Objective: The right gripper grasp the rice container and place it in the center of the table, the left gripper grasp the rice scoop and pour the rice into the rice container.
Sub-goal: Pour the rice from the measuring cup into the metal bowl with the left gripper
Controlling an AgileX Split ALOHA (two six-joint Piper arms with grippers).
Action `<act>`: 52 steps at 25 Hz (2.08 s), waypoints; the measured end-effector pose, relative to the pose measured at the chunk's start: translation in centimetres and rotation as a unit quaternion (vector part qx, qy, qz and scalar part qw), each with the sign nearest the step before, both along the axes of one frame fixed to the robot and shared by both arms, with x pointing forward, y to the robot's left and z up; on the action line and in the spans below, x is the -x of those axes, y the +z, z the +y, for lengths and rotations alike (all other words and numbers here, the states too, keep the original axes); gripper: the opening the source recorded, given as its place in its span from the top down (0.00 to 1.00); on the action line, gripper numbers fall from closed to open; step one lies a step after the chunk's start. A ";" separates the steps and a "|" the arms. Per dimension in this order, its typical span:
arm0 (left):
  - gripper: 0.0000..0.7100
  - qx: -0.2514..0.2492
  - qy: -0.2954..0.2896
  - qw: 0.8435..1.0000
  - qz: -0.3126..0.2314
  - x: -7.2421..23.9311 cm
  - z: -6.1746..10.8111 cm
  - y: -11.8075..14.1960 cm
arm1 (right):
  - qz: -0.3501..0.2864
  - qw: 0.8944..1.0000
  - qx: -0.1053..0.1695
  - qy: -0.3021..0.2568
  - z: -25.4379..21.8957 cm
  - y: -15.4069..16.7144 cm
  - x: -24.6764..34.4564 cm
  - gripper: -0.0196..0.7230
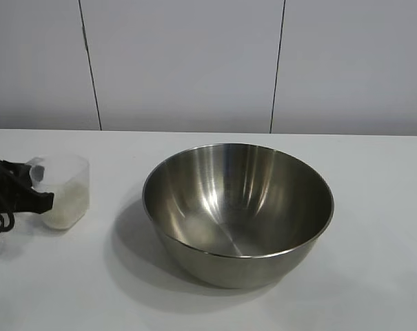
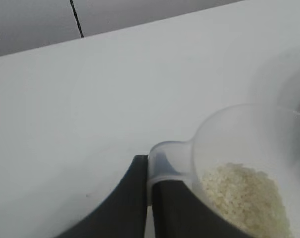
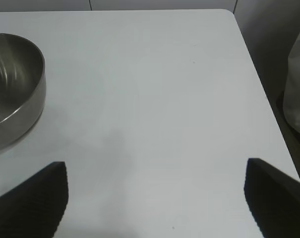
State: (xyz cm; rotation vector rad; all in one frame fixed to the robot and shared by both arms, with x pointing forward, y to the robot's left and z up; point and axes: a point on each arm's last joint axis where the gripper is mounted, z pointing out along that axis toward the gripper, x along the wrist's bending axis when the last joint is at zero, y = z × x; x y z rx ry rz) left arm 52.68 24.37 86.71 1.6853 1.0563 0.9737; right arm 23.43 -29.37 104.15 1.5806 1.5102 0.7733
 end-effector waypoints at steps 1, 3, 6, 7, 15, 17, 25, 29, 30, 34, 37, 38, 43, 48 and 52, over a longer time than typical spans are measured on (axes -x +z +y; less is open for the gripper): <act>0.99 0.002 -0.001 1.000 -0.011 -0.2 0.0 0.6 | 0.000 1.000 0.000 0.000 0.0 0.0 0.0 0.08; 0.99 0.004 -0.008 0.999 -0.033 -0.4 -0.2 1.7 | 0.000 1.000 0.000 0.000 0.0 0.0 0.0 0.08; 0.99 0.003 -0.031 0.997 -0.065 -0.8 -0.7 3.5 | 0.000 1.000 0.000 0.000 0.0 0.0 0.0 0.08; 0.99 0.002 -0.041 0.996 -0.076 -0.9 -0.9 4.2 | 0.000 1.000 0.000 0.000 0.0 0.0 0.0 0.08; 0.99 -0.054 -0.112 0.986 -0.109 -2.9 -5.4 10.5 | 0.000 1.000 0.000 0.000 0.0 0.0 0.0 0.08; 0.99 -0.080 -0.132 0.983 -0.103 -3.5 -7.2 11.9 | 0.000 1.000 0.000 0.000 0.0 0.0 0.0 0.08; 0.99 -0.239 -0.247 0.931 -0.124 -3.1 -14.7 15.3 | 0.000 1.000 0.000 0.000 0.0 0.0 0.0 0.08; 0.99 -0.345 -0.313 0.867 -0.177 -1.6 -17.8 16.2 | 0.000 1.000 0.000 0.000 0.0 0.0 0.0 0.08; 0.99 -0.370 -0.327 0.848 -0.192 -1.1 -18.4 16.2 | 0.000 1.000 0.000 0.002 0.0 0.0 0.0 0.08; 0.99 -0.444 -0.361 0.789 -0.224 -0.3 -19.3 15.9 | 0.000 1.000 0.000 0.021 0.0 0.0 0.0 0.08; 0.99 -0.465 -0.372 0.766 -0.241 0.1 -19.8 15.9 | 0.000 1.000 0.000 0.028 0.0 0.0 0.0 0.08; 0.99 -0.470 -0.377 0.759 -0.247 0.4 -20.0 15.9 | 0.000 1.000 0.000 0.029 0.0 0.0 0.0 0.08; 0.99 -0.525 -0.419 0.677 -0.301 1.7 -21.8 15.2 | 0.000 1.000 0.000 0.029 0.0 0.0 0.0 0.08; 0.99 -0.590 -0.465 0.570 -0.333 1.9 -23.1 12.1 | 0.000 1.000 0.000 0.029 0.0 0.0 0.0 0.08; 0.99 -0.606 -0.469 0.541 -0.348 1.9 -23.3 11.7 | 0.000 1.000 0.000 0.029 0.0 0.0 0.0 0.08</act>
